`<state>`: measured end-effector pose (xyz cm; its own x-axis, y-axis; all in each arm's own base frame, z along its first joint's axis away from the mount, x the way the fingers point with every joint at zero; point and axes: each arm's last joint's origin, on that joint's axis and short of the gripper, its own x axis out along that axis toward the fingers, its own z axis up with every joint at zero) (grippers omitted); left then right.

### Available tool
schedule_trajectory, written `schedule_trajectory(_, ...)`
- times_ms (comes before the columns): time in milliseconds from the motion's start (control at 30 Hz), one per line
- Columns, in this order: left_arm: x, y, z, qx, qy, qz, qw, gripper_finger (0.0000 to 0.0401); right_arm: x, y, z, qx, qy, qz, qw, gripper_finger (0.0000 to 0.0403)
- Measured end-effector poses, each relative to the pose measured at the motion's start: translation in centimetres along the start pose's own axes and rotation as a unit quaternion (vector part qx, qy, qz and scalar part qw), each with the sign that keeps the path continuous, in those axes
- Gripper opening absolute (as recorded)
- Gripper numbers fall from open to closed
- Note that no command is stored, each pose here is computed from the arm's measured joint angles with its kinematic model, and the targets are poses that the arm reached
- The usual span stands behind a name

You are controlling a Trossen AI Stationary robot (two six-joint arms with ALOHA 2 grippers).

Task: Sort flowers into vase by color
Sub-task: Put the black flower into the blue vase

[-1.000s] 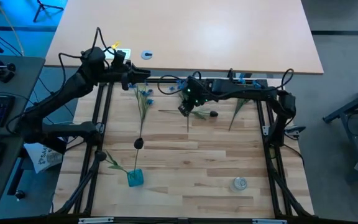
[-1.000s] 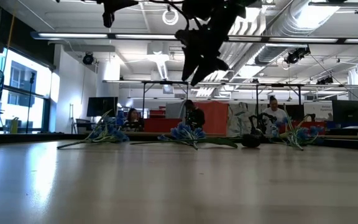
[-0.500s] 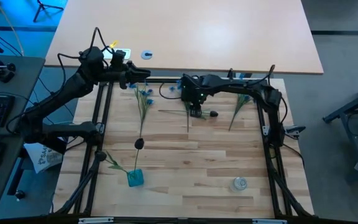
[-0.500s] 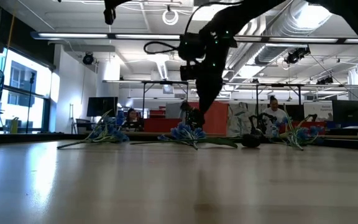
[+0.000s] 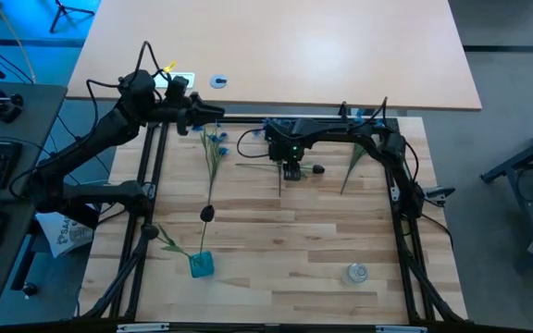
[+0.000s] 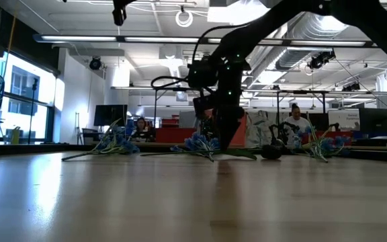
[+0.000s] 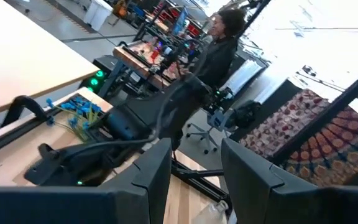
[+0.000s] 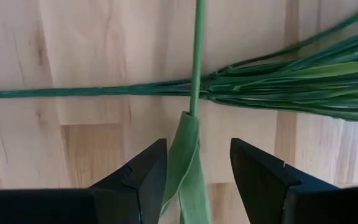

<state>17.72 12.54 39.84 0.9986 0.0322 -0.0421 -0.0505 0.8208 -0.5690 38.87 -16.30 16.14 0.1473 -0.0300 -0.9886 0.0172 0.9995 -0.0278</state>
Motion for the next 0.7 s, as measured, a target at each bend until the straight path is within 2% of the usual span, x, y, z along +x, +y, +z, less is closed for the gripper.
schedule_trajectory(167,0.0,0.0,0.0,0.0,0.003,-0.004,1.0,0.0127,0.9,0.0,0.1,0.003,0.006,0.004,1.0,0.0171)
schedule_trajectory(267,0.0,0.0,0.0,0.0,0.003,-0.004,1.0,0.0127,1.3,0.0,0.0,0.01,0.011,0.008,1.0,0.0157)
schedule_trajectory(367,0.0,0.0,0.0,-0.001,0.003,-0.004,1.0,0.0127,1.5,0.0,0.0,0.02,0.015,0.008,1.0,0.0117)
schedule_trajectory(467,0.0,-0.1,0.0,0.0,0.002,-0.005,1.0,0.0127,1.5,0.0,0.1,0.035,0.013,0.006,0.999,0.0053)
schedule_trajectory(533,-0.2,-0.3,0.0,0.004,-0.001,-0.007,1.0,0.0127,0.9,-0.1,0.2,0.044,0.015,0.008,0.999,0.0017)
schedule_trajectory(600,-0.7,-0.7,0.3,0.012,-0.006,-0.02,1.0,0.0127,-0.5,-0.1,0.3,0.045,0.014,0.008,0.999,0.0015)
schedule_trajectory(700,-1.8,-1.5,0.9,0.042,-0.02,-0.058,0.997,0.0127,-4.2,0.0,0.4,0.036,-0.009,-0.001,0.999,0.0022)
